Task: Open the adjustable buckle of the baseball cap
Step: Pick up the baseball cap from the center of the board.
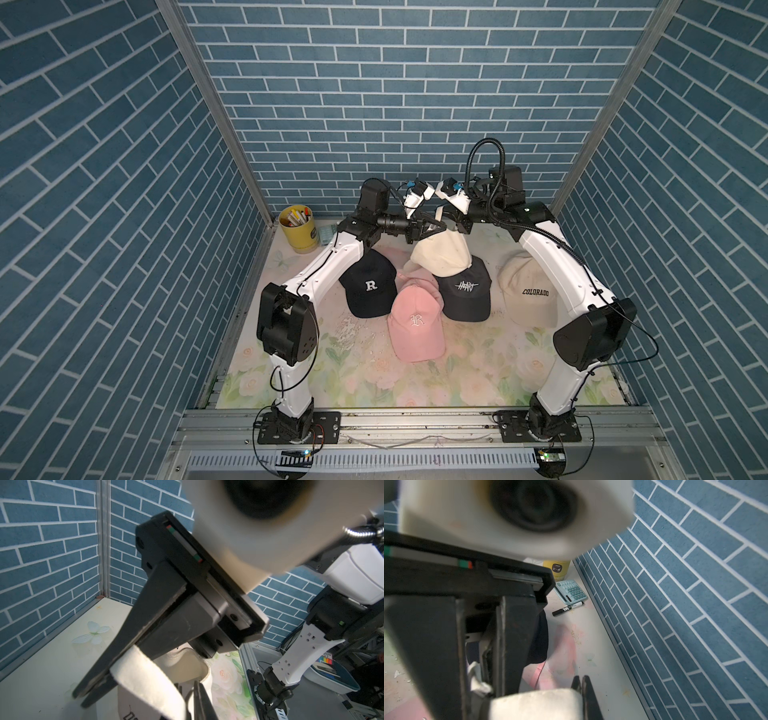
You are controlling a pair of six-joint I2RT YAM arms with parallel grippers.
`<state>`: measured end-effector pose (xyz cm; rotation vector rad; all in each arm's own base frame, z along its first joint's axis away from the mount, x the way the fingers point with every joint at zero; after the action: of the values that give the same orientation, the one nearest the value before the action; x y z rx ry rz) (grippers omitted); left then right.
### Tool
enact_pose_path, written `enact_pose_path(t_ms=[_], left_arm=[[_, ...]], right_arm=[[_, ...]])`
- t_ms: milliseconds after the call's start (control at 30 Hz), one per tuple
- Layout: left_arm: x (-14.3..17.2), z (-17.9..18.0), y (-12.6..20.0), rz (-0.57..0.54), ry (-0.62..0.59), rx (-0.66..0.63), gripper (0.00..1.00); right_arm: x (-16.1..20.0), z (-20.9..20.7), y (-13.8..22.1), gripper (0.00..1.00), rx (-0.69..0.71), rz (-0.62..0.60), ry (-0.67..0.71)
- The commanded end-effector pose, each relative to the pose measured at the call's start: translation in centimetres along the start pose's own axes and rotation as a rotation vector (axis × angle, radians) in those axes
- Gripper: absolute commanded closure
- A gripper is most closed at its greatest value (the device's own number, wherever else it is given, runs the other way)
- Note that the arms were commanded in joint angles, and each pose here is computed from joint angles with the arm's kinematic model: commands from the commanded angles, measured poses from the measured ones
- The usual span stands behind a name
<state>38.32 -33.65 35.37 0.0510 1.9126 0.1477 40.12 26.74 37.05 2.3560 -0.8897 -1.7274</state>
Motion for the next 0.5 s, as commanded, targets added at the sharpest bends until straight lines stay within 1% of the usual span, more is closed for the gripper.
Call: enact_pose_path(t_ms=[0,100,133,200,267,333,400,467], left_arm=[[0.0,-0.5,-0.3,-0.022,0.013,0.027,0.95],[-0.2,-0.2,-0.4,-0.044,0.030,0.020,0.96],[-0.2,0.1,-0.4,-0.051,0.037,0.009,0.96],[-0.7,0.6,-0.3,-0.072,0.036,-0.035,0.97],[-1.2,1.5,0.0,-0.098,0.030,-0.117,0.97],[-2.1,2.5,0.6,-0.138,0.026,-0.215,0.97],[-3.4,3.7,1.5,-0.200,0.044,-0.328,0.97],[-4.7,4.2,2.4,-0.269,0.056,-0.383,0.97]], right_arm=[[-1.8,-0.7,0.4,0.87,0.024,-0.050,0.015],[-1.6,-1.8,0.1,0.65,0.063,-0.025,-0.048],[-1.5,-2.4,0.0,0.60,0.089,-0.015,-0.072],[-1.2,-4.1,0.4,0.54,0.168,0.018,-0.129],[-1.2,-6.0,1.5,0.48,0.275,0.037,-0.185],[-1.2,-7.7,3.0,0.46,0.385,0.047,-0.234],[-0.9,-9.1,4.6,0.42,0.500,0.055,-0.281],[-0.5,-9.5,5.6,0.39,0.562,0.062,-0.312]])
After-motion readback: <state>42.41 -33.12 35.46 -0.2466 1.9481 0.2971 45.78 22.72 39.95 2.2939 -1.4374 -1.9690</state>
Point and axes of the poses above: each gripper's point midway between its finger pads, its own y axis back along the fingers, its own z axis along the line the jaws close on, x = y × z, the point moved 3 cm from there along y, back along the fingers, and after that the axes turned 1 degree about y, right-handed, at the moved point
